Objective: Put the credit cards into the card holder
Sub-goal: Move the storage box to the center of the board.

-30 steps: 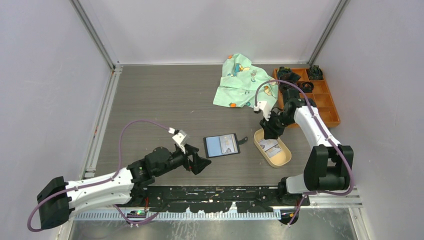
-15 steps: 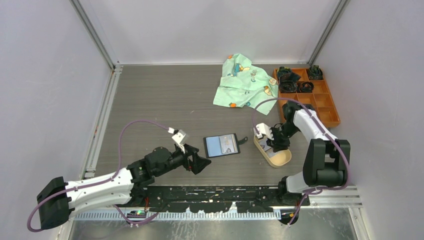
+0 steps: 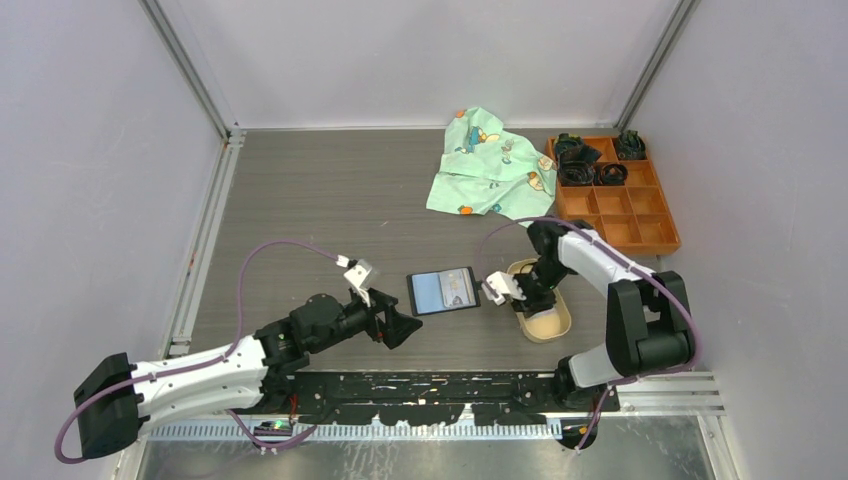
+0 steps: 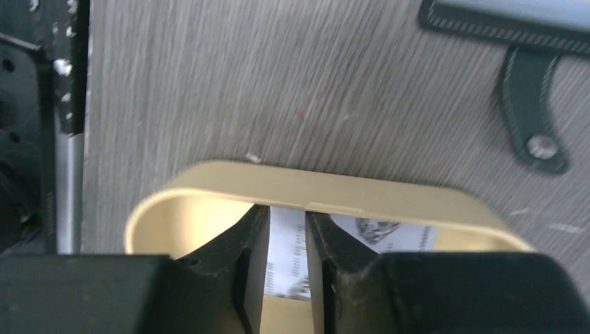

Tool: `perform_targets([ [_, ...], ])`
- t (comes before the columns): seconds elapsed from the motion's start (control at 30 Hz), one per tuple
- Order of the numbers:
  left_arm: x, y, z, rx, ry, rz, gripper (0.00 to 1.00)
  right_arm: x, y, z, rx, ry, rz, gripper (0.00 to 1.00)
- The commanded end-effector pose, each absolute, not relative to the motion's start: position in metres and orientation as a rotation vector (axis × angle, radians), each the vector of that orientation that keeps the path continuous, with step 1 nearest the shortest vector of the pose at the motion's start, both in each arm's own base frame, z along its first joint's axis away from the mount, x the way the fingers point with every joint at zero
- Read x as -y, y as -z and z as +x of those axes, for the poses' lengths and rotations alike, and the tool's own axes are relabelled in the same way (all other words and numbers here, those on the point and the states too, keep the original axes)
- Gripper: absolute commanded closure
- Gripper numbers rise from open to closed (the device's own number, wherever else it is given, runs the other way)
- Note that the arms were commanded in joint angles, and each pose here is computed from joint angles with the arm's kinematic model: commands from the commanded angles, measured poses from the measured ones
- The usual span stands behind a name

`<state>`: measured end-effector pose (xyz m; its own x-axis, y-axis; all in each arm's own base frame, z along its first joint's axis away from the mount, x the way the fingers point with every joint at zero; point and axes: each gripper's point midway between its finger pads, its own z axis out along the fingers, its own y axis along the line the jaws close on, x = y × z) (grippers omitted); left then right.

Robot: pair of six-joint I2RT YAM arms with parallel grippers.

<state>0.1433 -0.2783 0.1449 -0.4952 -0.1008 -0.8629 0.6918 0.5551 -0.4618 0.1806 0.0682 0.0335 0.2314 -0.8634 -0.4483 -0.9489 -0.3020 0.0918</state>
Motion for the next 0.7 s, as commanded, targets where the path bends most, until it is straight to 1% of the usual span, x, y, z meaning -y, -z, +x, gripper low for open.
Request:
perform_targets([
  [0.0, 0.282, -0.159, 0.145, -1.799, 1.094, 0.461, 0.11, -0.105, -0.037, 0.204, -1.651, -0.531, -2.242, 0.65],
  [0.13, 0.281, -0.161, 0.144, -1.798, 1.096, 0.462, 0.11, -0.119, -0.044, 0.232, -1.675, -0.436, -2.188, 0.55],
  [0.27, 0.277, -0.161, 0.144, -1.799, 1.089, 0.455, 0.11, -0.109, -0.045, 0.261, -1.78, -0.323, -2.147, 0.54],
  [0.37, 0.274, -0.161, 0.143, -1.796, 1.084, 0.449, 0.11, -0.099, -0.048, 0.274, -1.856, -0.281, -2.074, 0.53],
  [0.5, 0.271, -0.161, 0.143, -1.793, 1.079, 0.444, 0.11, -0.088, -0.065, 0.268, -1.936, -0.337, -1.979, 0.51],
  [0.67, 0.271, -0.162, 0.144, -1.785, 1.079, 0.442, 0.11, -0.081, -0.064, 0.243, -2.088, -0.408, -1.888, 0.38],
])
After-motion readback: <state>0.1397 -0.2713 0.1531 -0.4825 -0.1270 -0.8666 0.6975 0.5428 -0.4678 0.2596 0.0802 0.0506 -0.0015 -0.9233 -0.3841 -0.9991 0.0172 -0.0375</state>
